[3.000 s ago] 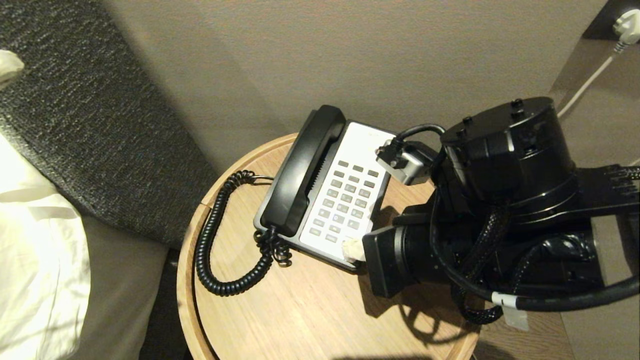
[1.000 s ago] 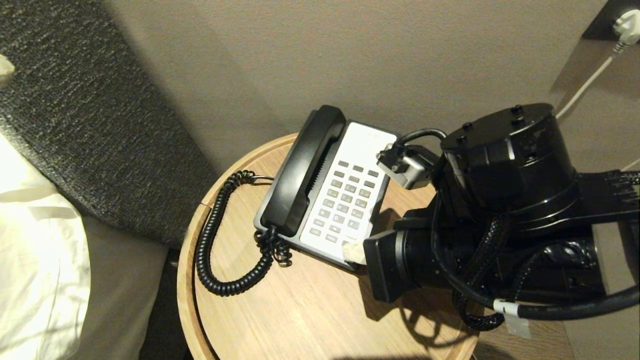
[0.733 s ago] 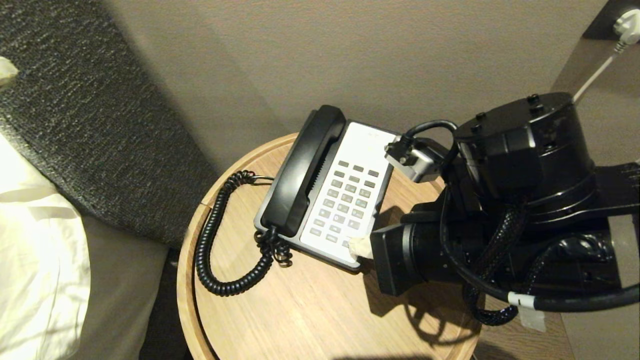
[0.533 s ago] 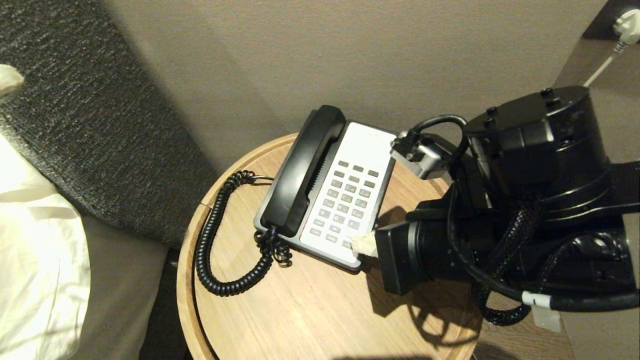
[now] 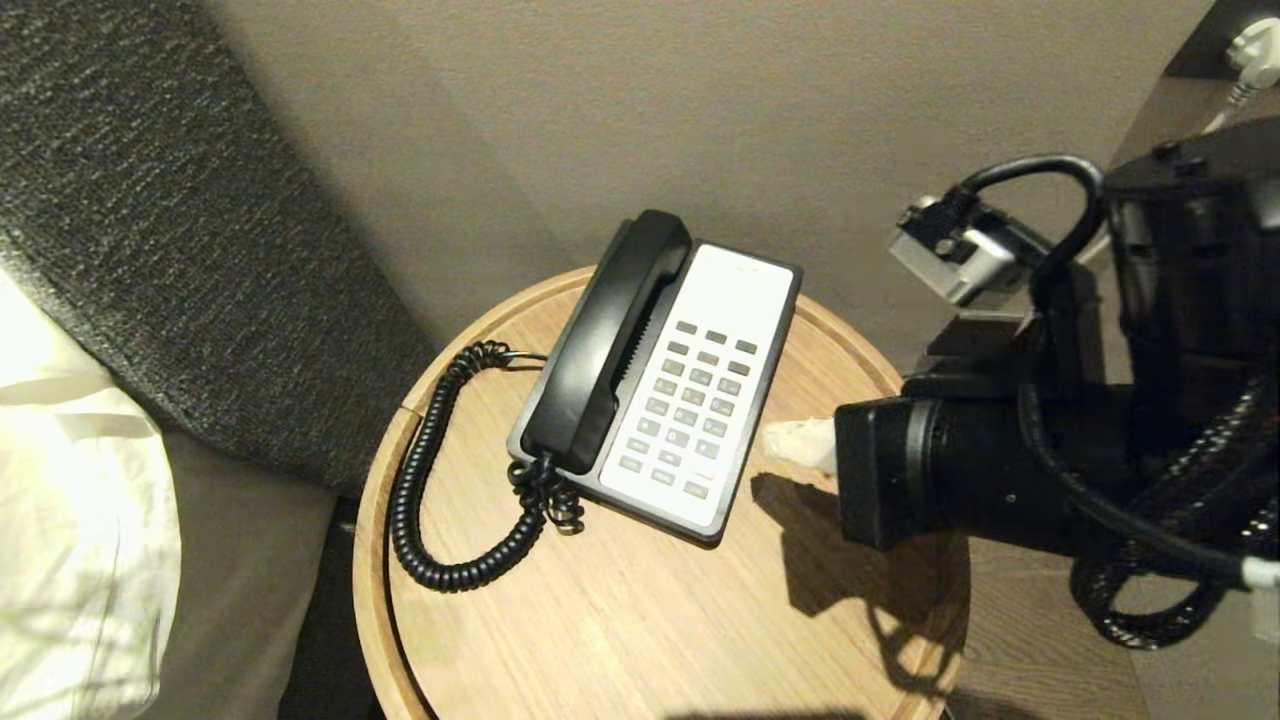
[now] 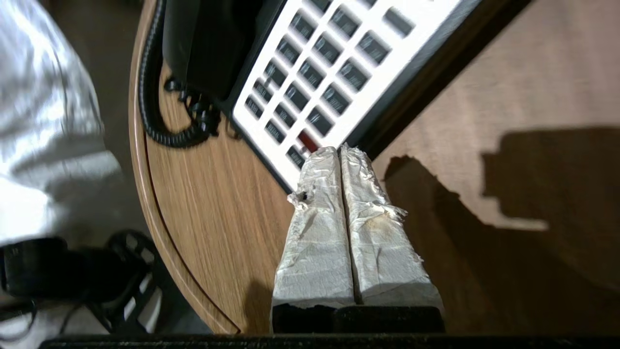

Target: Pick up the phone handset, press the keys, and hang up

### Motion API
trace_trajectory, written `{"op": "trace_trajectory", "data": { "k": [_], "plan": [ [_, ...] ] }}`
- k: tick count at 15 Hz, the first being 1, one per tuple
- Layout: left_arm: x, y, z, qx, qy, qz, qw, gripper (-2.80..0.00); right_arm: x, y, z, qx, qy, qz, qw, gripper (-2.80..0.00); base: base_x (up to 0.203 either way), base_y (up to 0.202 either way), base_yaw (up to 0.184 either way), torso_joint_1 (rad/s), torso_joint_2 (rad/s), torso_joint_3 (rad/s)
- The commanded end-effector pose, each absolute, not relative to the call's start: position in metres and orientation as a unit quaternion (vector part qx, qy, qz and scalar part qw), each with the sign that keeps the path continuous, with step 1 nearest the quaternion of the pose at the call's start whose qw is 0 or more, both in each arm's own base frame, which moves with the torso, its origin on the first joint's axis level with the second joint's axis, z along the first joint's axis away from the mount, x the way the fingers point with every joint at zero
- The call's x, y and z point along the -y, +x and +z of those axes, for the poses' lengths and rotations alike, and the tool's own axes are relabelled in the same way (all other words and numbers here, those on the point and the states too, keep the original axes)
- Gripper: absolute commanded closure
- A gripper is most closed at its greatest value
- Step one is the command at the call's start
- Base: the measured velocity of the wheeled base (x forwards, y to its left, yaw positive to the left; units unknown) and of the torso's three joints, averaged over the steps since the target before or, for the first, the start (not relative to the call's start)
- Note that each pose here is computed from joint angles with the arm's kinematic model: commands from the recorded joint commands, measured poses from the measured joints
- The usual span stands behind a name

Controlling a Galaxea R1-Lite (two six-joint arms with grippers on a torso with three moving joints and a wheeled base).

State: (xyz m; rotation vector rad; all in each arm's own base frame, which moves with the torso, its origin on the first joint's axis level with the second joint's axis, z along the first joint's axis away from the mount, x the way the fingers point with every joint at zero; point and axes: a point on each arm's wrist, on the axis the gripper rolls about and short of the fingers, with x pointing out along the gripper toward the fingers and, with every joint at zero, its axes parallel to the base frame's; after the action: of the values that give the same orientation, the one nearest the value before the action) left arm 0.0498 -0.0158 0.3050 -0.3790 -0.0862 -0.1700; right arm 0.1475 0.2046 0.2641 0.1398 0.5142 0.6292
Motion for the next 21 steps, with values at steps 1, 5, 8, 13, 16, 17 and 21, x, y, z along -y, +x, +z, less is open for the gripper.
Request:
{"op": "trace_trajectory", "data": {
  "k": [1, 5, 8, 13, 16, 17, 21],
  "plan": [
    [0.0, 0.023, 0.282, 0.069, -0.192, -0.013, 0.979, 0.0, -0.185, 0.135, 0.281, -0.22, 0.101, 0.292, 0.926, 0.0, 0.0, 0.0, 0.0, 0.0, 0.0, 0.0],
    [-0.008, -0.001, 0.221, 0.061, -0.184, 0.104, 0.975, 0.0, -0.146, 0.111, 0.308, -0.154, 0.208, 0.258, 0.931, 0.0, 0.0, 0.0, 0.0, 0.0, 0.0, 0.0],
    [-0.009, -0.011, 0.178, 0.027, -0.171, 0.14, 0.975, 0.0, -0.104, 0.083, 0.301, -0.123, 0.242, 0.243, 0.931, 0.0, 0.0, 0.0, 0.0, 0.0, 0.0, 0.0],
    [-0.002, -0.018, 0.118, -0.02, -0.08, 0.024, 0.996, 0.0, -0.061, 0.056, 0.286, -0.095, 0.276, 0.227, 0.929, 0.0, 0.0, 0.0, 0.0, 0.0, 0.0, 0.0],
    [0.001, -0.027, 0.091, 0.006, -0.01, -0.026, 1.0, 0.0, -0.051, 0.049, 0.281, -0.094, 0.277, 0.224, 0.93, 0.0, 0.0, 0.0, 0.0, 0.0, 0.0, 0.0],
    [0.001, -0.028, 0.086, 0.01, 0.0, -0.036, 0.999, 0.0, -0.05, 0.048, 0.279, -0.096, 0.276, 0.223, 0.93, 0.0, 0.0, 0.0, 0.0, 0.0, 0.0, 0.0],
    [0.0, -0.023, 0.078, 0.009, -0.006, -0.006, 1.0, 0.0, -0.046, 0.045, 0.271, -0.098, 0.274, 0.223, 0.93, 0.0, 0.0, 0.0, 0.0, 0.0, 0.0, 0.0]
  ]
}}
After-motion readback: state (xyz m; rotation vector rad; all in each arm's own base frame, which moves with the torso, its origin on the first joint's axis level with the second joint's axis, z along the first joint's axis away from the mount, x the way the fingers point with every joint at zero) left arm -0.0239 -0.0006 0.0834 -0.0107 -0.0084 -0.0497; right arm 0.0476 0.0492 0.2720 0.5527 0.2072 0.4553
